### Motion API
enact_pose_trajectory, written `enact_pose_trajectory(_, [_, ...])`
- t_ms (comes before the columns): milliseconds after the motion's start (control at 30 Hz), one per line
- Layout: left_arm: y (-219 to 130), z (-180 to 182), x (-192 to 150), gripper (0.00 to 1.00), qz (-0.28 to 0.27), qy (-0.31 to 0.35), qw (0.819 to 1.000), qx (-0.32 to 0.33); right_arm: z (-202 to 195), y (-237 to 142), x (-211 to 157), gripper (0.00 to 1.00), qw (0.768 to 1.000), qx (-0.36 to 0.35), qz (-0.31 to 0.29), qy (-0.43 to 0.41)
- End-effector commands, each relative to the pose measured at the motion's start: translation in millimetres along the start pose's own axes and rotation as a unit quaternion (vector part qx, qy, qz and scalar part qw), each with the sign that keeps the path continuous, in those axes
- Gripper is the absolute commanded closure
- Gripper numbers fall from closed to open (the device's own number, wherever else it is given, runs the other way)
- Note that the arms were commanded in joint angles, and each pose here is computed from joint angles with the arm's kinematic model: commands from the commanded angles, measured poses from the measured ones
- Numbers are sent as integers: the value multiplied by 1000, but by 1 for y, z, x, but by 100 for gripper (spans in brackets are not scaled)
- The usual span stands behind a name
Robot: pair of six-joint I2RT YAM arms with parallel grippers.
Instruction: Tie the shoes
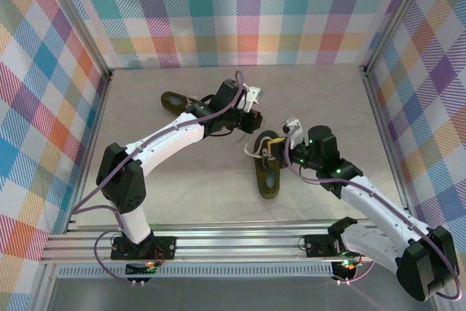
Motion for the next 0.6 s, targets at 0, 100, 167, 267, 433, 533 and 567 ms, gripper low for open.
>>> enact_pose_trajectory(0, [18, -10, -7, 97, 53, 15, 994, -95, 4, -8, 9, 100, 998, 2, -53, -38])
enact_pose_trajectory(100, [36, -7, -16, 96, 93, 5, 987, -130, 4, -9, 7, 100, 997, -2, -56, -45])
enact_pose_trajectory(167, [44, -5, -21, 94, 110, 0, 983, -144, 3, -10, 4, 100, 998, -11, -53, -44])
enact_pose_trajectory(267, [51, -2, -29, 91, 128, 0, 979, -156, 1, -11, 2, 100, 997, -28, -52, -43])
enact_pose_trajectory(433, [59, 7, -42, 91, 153, -1, 974, -165, -5, -11, -2, 100, 997, -60, -38, -39])
enact_pose_trajectory(533, [61, 10, -52, 87, 169, -6, 968, -183, -8, -10, -5, 100, 996, -78, -24, -32])
enact_pose_trajectory(567, [61, 9, -51, 85, 163, 0, 967, -194, -10, -10, -5, 100, 996, -87, -20, -27])
Point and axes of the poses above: each hand's point on the last joint's axis, 136 mm out from that joint toward the fingers, its own y axis out along the fingers, its own z axis along the line the jaws close on, x = y × z, the point moved 9 cm from there along -y, back along the fingers, and after that the axes turned 14 degrees about -y, right-handed, at the moved point
